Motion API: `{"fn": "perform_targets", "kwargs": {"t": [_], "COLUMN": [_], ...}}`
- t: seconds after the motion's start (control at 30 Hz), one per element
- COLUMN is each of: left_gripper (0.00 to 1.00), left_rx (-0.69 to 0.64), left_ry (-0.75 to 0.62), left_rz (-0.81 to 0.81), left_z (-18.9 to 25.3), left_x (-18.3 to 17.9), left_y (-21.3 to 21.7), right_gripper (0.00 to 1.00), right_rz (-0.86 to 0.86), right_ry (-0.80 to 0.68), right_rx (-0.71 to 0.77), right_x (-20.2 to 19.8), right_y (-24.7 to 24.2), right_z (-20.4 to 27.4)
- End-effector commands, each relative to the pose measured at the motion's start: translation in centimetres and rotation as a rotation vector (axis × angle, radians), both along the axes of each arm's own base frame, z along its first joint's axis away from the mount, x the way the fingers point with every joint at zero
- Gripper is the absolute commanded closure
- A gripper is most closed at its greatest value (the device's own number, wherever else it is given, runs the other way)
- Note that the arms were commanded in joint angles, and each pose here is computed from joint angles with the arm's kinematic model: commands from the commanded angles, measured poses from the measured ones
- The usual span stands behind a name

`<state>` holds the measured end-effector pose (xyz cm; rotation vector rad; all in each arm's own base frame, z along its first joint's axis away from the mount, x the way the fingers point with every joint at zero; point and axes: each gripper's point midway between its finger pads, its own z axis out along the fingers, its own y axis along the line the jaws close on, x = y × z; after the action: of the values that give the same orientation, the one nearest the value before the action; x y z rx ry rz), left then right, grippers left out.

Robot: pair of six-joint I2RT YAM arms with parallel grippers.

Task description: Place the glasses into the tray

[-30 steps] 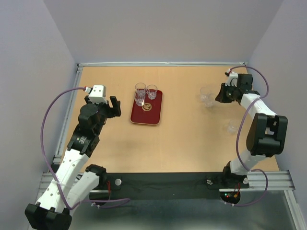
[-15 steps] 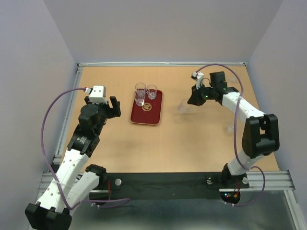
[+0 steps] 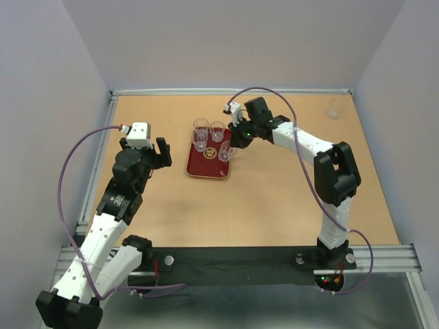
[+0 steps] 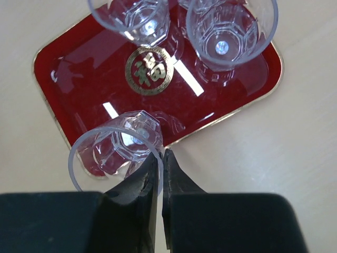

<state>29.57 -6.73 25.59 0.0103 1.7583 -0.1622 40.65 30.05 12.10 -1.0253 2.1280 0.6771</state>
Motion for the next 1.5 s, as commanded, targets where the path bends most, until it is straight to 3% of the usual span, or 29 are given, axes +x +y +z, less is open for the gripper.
{"fn": "perform_targets", "kwargs": {"t": [0.0, 0.3, 0.53, 0.73, 0.97, 1.23, 1.47], "left_gripper": [0.16, 0.16, 0.16, 0.16, 0.16, 0.16, 0.16], "left_rx": [0.007, 0.008, 0.009, 0.007, 0.007, 0.005, 0.007], "left_ry": [-0.041, -0.043, -0.044, -0.045, -0.047, -0.051, -0.052], "left_rz": [0.015, 0.018, 0.019, 0.018, 0.019, 0.019, 0.019], "left_z": [0.8, 0.9, 0.9, 1.0, 1.0, 1.2, 1.1], "left_x": [0.3, 0.3, 0.3, 0.2, 0.3, 0.2, 0.1], "left_y": [0.3, 0.4, 0.4, 0.4, 0.4, 0.4, 0.5], "right_gripper": [0.99, 0.99, 0.91, 0.69, 0.6, 0.57, 0.57], "right_rz": [-0.087, -0.202, -0.229, -0.251, -0.265, -0.198, -0.18], "right_ry": [-0.079, -0.114, -0.123, -0.135, -0.172, -0.282, -0.347], "right_rx": [-0.024, -0.067, -0.073, -0.089, -0.089, -0.074, -0.136], "right_x": [3.1, 5.9, 6.5, 6.8, 7.0, 5.3, 4.2], "right_y": [1.6, 4.1, 5.1, 4.9, 4.5, 3.2, 0.4], "right_z": [1.1, 0.0, -0.4, -0.5, 1.1, 6.5, 7.6]}}
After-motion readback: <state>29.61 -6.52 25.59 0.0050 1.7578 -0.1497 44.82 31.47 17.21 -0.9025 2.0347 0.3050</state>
